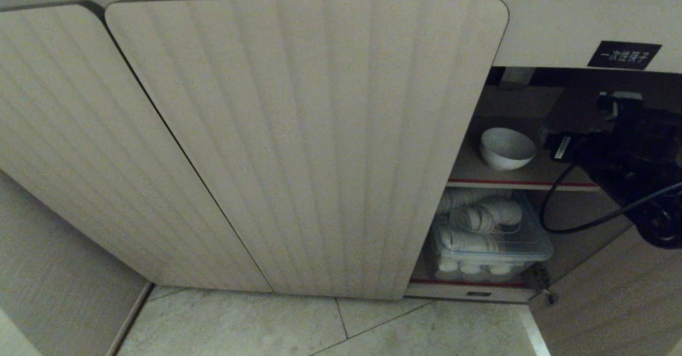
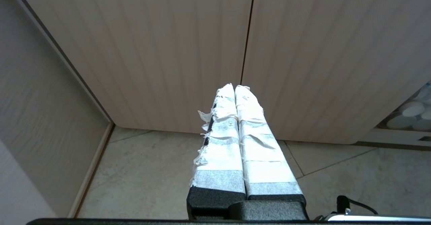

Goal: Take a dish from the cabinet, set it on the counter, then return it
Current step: Take the bowl from the cabinet

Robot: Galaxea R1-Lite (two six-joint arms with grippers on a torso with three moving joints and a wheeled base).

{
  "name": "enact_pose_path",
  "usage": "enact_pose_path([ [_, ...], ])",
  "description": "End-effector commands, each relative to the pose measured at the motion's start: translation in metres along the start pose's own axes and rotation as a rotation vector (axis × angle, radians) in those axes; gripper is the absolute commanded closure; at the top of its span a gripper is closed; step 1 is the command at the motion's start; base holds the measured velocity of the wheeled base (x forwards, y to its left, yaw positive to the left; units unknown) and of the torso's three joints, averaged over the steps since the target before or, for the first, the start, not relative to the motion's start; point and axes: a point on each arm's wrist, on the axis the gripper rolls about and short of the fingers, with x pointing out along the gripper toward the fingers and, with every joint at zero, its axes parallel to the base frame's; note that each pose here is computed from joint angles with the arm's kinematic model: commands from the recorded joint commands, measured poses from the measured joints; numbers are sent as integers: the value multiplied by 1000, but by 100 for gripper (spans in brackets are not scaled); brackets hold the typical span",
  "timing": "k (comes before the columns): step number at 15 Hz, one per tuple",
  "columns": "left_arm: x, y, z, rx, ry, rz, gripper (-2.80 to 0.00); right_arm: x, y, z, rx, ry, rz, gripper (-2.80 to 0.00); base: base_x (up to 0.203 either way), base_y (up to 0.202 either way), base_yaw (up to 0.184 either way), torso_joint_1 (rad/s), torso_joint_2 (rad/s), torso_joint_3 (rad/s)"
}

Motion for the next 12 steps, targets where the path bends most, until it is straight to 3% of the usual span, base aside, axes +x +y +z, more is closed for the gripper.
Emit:
enact_pose_path([
  [1, 0, 0, 0, 0, -2, 1, 0, 0, 0, 2, 5, -7, 3, -280, 0, 0, 0, 0, 0, 0],
  [12, 0, 0, 0, 0, -1, 1, 0, 7, 3, 2, 25, 91, 85, -280, 0, 0, 0, 0, 0, 0],
])
